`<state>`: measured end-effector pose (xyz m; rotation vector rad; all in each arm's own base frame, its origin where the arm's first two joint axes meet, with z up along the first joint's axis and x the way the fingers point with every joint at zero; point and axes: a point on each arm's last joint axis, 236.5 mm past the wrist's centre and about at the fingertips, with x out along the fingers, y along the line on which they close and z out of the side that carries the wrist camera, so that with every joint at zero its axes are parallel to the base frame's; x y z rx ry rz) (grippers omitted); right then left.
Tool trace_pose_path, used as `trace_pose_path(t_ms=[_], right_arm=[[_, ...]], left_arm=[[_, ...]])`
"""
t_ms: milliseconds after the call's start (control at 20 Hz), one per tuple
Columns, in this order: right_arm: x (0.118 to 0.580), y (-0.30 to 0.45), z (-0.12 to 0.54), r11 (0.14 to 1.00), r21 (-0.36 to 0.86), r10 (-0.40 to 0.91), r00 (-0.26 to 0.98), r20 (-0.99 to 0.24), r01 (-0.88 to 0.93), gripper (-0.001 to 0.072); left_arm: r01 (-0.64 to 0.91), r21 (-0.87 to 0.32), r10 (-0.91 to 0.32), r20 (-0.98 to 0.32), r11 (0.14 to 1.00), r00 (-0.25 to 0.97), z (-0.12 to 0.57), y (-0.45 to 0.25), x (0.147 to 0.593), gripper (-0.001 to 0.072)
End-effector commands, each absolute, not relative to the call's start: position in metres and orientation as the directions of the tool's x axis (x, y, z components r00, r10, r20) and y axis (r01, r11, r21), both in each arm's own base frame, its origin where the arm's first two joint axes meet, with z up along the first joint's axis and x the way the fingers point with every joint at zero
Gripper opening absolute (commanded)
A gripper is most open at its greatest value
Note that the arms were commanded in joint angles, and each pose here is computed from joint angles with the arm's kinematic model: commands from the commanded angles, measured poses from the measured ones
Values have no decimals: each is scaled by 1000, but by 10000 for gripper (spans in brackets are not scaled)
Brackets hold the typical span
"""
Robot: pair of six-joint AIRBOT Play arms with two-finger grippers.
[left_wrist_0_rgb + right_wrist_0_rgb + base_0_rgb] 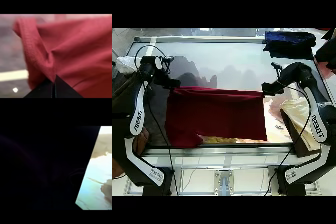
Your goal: Fold the shirts.
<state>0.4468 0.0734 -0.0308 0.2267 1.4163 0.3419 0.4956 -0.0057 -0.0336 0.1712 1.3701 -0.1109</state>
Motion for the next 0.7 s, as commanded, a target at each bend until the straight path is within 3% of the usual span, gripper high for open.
trace_pose_path(t_ms=[0, 200, 250, 300, 350, 400, 500, 650], right_arm=[[428, 89, -64, 932, 347, 354, 61, -933, -105, 8], [423, 93, -79, 935, 346, 350, 42, -936, -83, 12], [424, 93, -77, 936, 347, 350, 44, -936, -64, 40], [423, 94, -72, 934, 351, 354, 35, -935, -58, 157], [420, 95, -66, 932, 356, 357, 13, -934, -67, 317], [414, 96, -55, 929, 361, 361, -21, -932, -80, 376], [401, 82, -30, 943, 310, 303, -70, -950, -123, 376], [383, 14, 13, 986, 31, 26, -32, -999, -161, 391]], left_arm=[[171, -13, -32, -994, 985, 108, -55, -13, 473, 12], [164, -20, -31, -997, 986, 64, -68, -11, 461, 12], [164, -21, -31, -998, 986, 61, -69, -11, 460, 35], [165, -20, -32, -997, 986, 66, -67, -11, 461, 185], [165, -19, -32, -997, 986, 75, -63, -11, 461, 442], [165, -16, -32, -995, 986, 90, -56, -11, 462, 573], [162, -10, -31, -992, 987, 123, -27, -8, 457, 582], [105, -2, -21, -983, 995, 181, 24, 17, 427, 582]])
